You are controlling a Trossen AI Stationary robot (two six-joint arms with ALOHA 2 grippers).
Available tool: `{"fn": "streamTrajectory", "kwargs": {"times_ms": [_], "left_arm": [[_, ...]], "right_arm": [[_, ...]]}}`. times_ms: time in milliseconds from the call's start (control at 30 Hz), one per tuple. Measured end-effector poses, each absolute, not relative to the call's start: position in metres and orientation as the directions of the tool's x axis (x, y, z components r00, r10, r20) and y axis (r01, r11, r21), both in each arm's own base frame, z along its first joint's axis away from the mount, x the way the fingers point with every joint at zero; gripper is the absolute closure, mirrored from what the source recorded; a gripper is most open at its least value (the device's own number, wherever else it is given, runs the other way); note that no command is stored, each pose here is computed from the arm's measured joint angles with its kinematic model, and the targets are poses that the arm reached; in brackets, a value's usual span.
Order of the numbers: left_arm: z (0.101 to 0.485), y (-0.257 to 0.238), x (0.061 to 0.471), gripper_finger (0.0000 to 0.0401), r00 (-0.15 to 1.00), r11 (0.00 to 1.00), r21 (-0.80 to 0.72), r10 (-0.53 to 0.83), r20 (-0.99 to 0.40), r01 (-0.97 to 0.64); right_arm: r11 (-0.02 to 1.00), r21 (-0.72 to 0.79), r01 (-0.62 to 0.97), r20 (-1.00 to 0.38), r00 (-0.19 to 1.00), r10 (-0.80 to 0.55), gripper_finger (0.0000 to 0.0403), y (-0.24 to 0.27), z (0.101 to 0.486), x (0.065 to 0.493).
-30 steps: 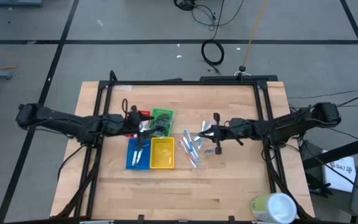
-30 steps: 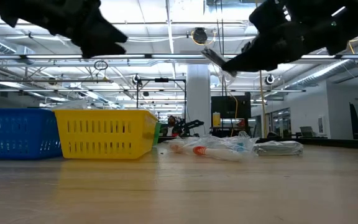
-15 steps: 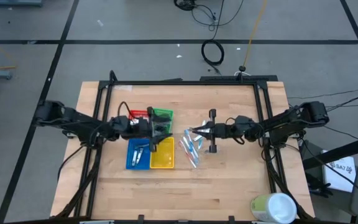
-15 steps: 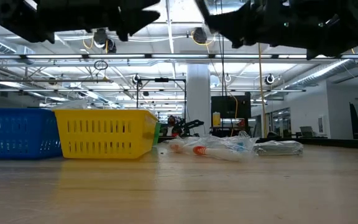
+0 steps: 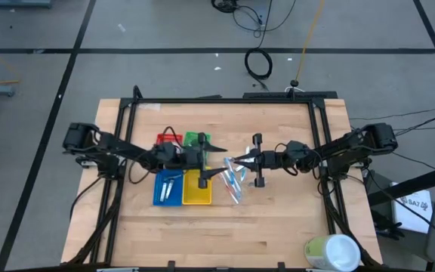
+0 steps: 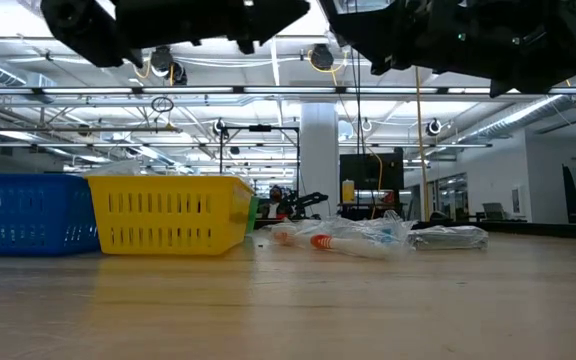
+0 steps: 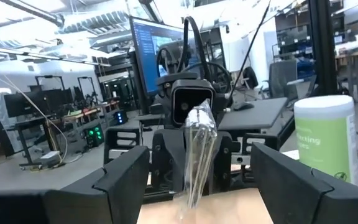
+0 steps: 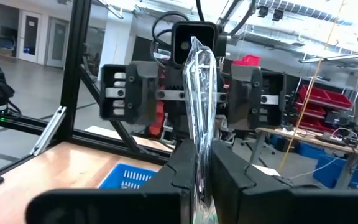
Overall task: Pick & Place Travel size toiletries
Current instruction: Put the silver nail cutter into the blue bin
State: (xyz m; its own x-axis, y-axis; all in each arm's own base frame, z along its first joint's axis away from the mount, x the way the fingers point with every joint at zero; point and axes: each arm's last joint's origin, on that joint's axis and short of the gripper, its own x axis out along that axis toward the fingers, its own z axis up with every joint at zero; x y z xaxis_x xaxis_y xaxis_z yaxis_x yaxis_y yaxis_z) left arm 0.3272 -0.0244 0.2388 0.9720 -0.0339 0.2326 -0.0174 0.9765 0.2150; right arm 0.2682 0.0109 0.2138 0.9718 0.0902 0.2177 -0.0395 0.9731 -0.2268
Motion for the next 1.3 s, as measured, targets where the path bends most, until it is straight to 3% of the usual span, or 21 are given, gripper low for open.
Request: {"fn": "streamTrajectory", "kwargs": {"times_ms": [500,633,933,1133,1300], "left_arm": [[0.241,-0.019,0.354,0.0137,0.971,0.974,0.222,-0.013,0.241,-0.042],[0.24,-0.018,0.354,0.0182,0.972,0.974,0.223,-0.011,0.235,-0.043],[0.239,-0.02,0.355,0.037,0.971,0.959,0.283,-0.09,0.22,0.025],[0.237,-0.019,0.355,0.0364,0.975,0.96,0.279,-0.076,0.207,0.015],[0.243,-0.018,0.351,0.0374,0.983,0.958,0.286,-0.063,0.175,0.01]], "right_arm": [[0.971,-0.233,-0.042,0.204,0.975,0.091,0.0386,0.011,0.213,0.269],[0.971,-0.234,-0.043,0.197,0.976,0.091,0.0386,0.011,0.212,0.269],[0.97,-0.238,-0.042,0.19,0.978,0.089,0.0385,0.011,0.212,0.269],[0.975,-0.221,-0.035,0.17,0.983,0.074,0.0369,0.01,0.21,0.269],[0.982,-0.182,0.051,0.07,0.997,-0.039,0.0301,0.007,0.202,0.269]]}}
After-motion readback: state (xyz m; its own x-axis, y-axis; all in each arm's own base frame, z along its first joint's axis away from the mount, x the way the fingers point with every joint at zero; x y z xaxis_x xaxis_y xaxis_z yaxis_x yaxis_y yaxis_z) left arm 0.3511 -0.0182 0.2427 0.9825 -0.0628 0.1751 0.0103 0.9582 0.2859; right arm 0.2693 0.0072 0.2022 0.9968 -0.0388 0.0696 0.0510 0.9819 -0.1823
